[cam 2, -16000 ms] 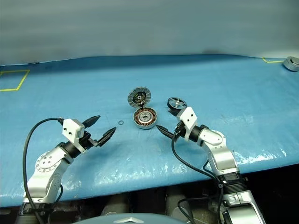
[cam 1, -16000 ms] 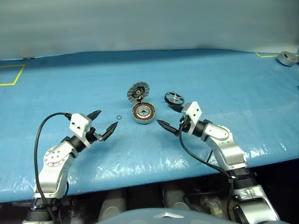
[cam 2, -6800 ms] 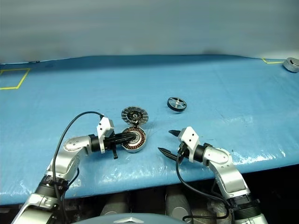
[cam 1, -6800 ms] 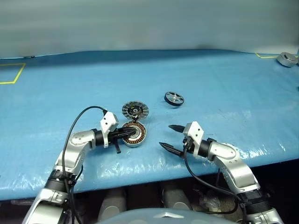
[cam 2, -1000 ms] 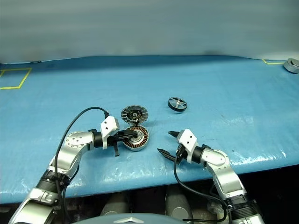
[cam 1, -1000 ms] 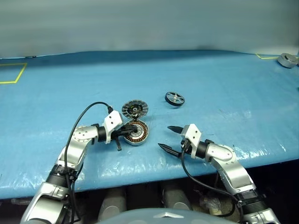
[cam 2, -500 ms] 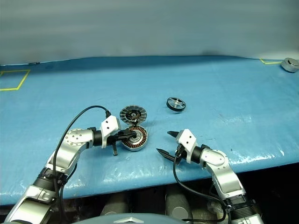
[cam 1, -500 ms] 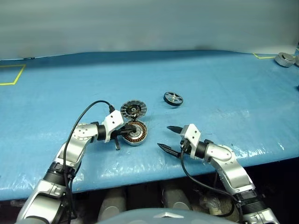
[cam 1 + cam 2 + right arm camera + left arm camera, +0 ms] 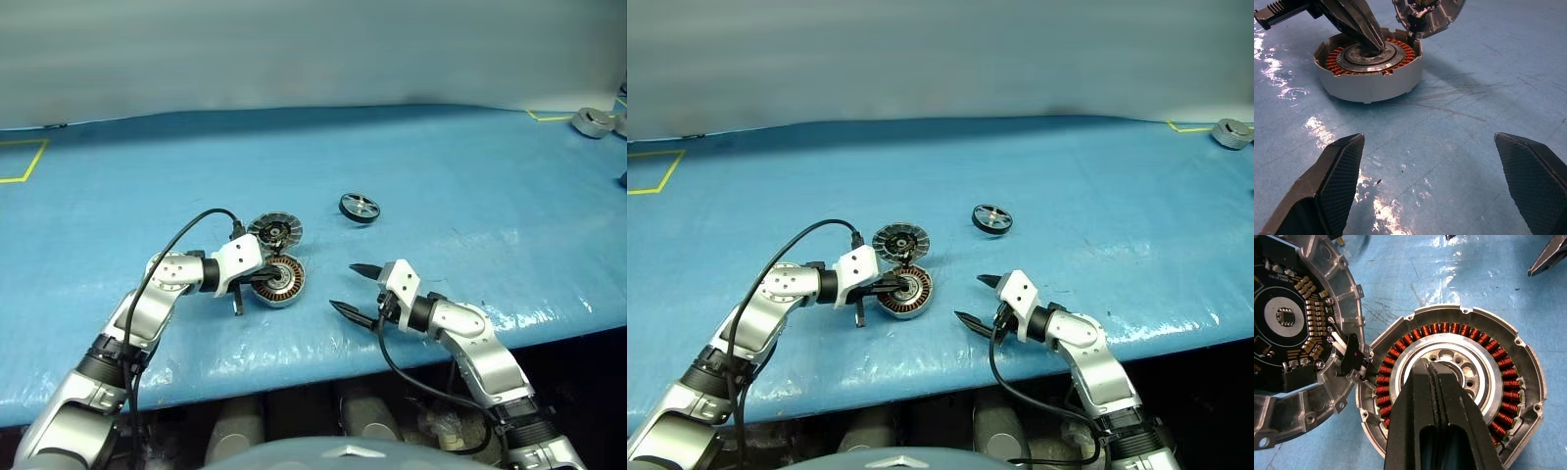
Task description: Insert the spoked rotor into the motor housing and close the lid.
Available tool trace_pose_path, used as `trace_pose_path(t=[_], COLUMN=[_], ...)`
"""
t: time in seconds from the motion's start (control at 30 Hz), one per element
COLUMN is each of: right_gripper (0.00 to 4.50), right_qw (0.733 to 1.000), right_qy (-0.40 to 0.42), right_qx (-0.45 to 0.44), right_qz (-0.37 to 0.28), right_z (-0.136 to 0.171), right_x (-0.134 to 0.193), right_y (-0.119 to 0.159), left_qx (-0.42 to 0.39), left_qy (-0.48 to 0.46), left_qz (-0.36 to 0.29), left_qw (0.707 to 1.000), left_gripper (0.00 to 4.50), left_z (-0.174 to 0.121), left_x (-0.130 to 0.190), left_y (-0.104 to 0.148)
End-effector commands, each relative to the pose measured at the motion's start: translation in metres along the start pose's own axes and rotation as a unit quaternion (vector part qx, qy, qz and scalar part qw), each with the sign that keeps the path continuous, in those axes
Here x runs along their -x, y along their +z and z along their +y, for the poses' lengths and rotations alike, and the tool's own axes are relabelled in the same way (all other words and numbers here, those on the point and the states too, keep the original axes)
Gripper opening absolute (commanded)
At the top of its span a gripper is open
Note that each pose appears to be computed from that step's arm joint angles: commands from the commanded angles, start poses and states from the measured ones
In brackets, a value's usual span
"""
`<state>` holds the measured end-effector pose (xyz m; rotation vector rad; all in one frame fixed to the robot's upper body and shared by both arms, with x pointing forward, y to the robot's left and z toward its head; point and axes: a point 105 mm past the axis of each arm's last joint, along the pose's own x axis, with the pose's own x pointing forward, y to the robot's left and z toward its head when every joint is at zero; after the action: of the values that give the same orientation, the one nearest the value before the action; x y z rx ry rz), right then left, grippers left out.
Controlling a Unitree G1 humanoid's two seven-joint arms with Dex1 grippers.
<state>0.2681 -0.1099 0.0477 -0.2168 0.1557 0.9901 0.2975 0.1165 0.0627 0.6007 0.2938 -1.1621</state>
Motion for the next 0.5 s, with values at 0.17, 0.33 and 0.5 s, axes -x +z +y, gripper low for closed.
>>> trace_pose_path(t=[0.17,0.33,0.5], right_gripper=[4.50,4.50,4.50], right_qw=[1.000,1.000,1.000], right_qy=[0.001,0.002,0.004], right_qx=[0.014,0.014,0.015], right_qz=[-0.020,-0.021,-0.022], right_z=[-0.001,-0.001,-0.001], right_x=[-0.001,-0.001,-0.002], right_y=[0.011,0.011,0.012], left_qx=[0.025,0.071,0.089], left_qy=[0.003,0.016,0.022], left_qz=[0.020,-0.068,-0.099], left_qw=[0.999,0.995,0.991], left_gripper=[0.02,0.02,0.02], left_z=[-0.006,-0.001,0.003], left_x=[0.001,0.003,0.009], left_y=[-0.018,0.004,0.012])
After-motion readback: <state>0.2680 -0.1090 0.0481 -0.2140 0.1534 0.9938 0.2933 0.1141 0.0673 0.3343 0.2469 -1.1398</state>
